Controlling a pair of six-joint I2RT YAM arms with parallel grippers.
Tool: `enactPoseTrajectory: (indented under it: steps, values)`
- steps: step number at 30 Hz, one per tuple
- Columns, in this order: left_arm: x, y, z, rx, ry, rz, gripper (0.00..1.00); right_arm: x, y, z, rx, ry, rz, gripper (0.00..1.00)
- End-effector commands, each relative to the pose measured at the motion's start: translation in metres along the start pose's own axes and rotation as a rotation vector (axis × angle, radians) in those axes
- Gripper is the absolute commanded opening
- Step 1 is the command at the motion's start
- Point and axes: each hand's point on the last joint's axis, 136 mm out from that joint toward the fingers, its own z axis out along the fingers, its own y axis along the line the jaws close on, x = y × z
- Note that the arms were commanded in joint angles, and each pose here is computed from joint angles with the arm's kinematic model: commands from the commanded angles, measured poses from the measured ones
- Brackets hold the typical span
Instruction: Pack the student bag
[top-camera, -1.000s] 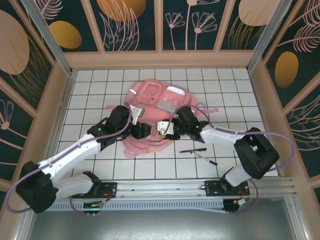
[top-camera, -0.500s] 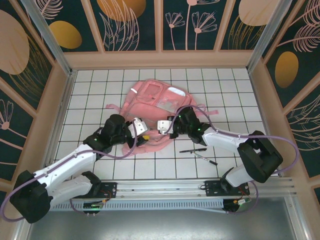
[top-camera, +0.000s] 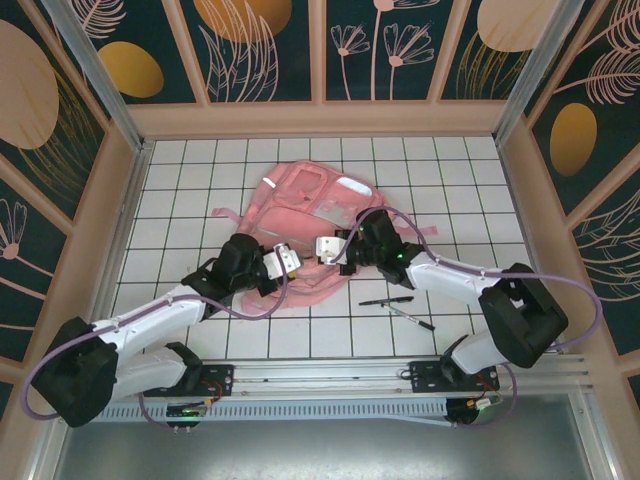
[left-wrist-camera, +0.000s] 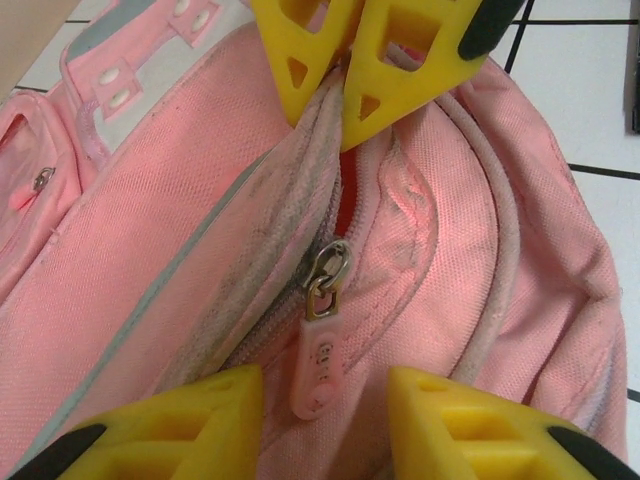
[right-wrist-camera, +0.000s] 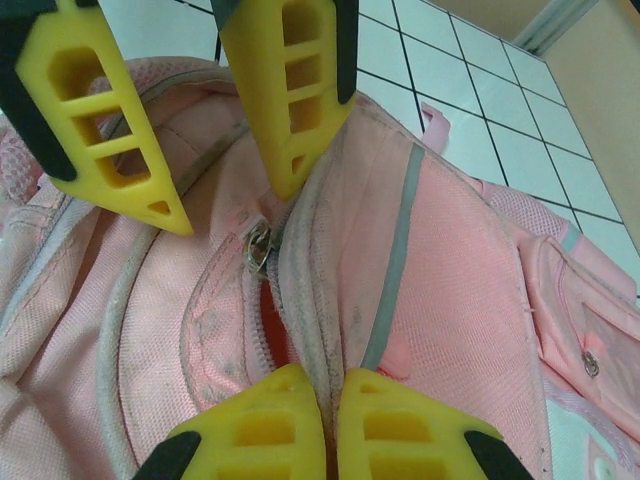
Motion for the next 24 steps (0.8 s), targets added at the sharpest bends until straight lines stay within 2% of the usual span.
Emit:
enactPoseTrajectory:
  steps: [1, 6, 11, 15, 20, 24]
  values:
    - [-0.014, 0.011, 0.007, -0.027, -0.033, 0.059, 0.34, -0.056, -0.013, -0.017, 0.002, -0.163, -0.065, 0.0]
    - [-0.022, 0.009, 0.018, 0.025, -0.037, 0.078, 0.33, -0.06, -0.011, -0.02, 0.003, -0.17, -0.089, 0.0]
    - [-0.026, 0.001, 0.03, 0.113, -0.022, 0.086, 0.18, -0.062, -0.008, -0.025, 0.016, -0.193, -0.111, 0.0]
    - [-0.029, 0.005, 0.034, 0.11, -0.022, 0.083, 0.0, -0.061, -0.008, -0.028, 0.035, -0.194, -0.125, 0.0]
    - [-0.025, 0.012, 0.032, 0.069, 0.009, 0.09, 0.0, -0.053, -0.008, -0.029, 0.038, -0.179, -0.122, 0.0]
    - [-0.015, 0.027, 0.022, -0.022, 0.036, 0.076, 0.0, -0.045, -0.004, -0.028, 0.029, -0.156, -0.13, 0.0]
